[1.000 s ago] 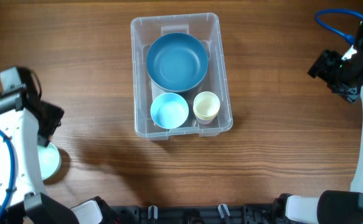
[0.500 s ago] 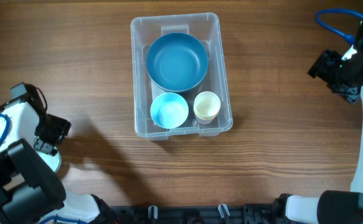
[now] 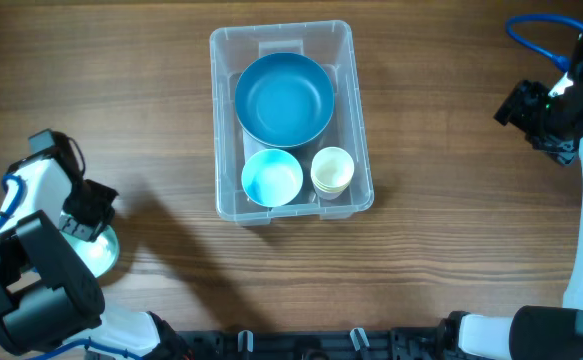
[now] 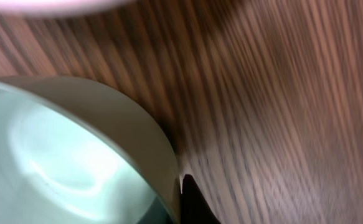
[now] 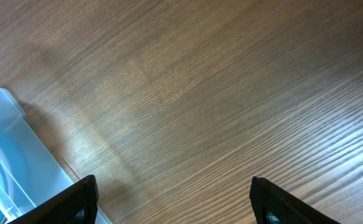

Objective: Pack container
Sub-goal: 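Drop the mint bowl onto the light blue bowl in the container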

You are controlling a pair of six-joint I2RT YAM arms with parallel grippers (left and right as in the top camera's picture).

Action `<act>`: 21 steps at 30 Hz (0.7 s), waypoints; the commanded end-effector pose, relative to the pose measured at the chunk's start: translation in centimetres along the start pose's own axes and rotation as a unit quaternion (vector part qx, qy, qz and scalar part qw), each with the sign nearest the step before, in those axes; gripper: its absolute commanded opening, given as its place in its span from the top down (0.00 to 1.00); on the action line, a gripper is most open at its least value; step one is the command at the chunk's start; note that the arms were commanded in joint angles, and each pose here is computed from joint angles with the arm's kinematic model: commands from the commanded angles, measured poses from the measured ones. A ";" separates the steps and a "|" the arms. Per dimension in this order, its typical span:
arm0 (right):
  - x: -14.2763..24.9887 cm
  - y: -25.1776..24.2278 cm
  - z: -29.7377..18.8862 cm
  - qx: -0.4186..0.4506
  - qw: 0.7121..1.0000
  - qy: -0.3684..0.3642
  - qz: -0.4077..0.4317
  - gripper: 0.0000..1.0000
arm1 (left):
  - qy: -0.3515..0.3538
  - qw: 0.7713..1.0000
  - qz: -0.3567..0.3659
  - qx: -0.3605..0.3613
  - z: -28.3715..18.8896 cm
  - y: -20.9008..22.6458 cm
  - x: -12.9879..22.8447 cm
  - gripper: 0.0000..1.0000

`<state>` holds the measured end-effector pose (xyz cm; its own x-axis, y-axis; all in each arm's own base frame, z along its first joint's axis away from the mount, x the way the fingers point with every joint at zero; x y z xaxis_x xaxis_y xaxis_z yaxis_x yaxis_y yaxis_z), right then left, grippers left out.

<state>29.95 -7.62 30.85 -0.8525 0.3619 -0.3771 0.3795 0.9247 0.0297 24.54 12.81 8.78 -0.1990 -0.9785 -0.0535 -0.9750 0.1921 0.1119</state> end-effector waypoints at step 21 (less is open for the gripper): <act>0.0 0.0 0.3 -0.001 1.000 0.006 -0.005 0.21 | -0.019 0.848 0.429 0.311 -24.4 -6.0 28.9 0.96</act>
<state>29.96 -7.60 30.85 -0.8538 0.3591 -0.3769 0.3762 0.9260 0.0303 26.98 -14.92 32.61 -0.8137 -0.4995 -0.2974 -0.3489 0.8288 -0.4375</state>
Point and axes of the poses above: each gripper's point midway between its finger pads, its own z axis out along the fingers, its own y axis along the line the jaws close on, x = y × z, the point moved 8 cm from there along -z, back along the fingers, and after that the axes turned 13 degrees about -z, right-handed, at the moved point
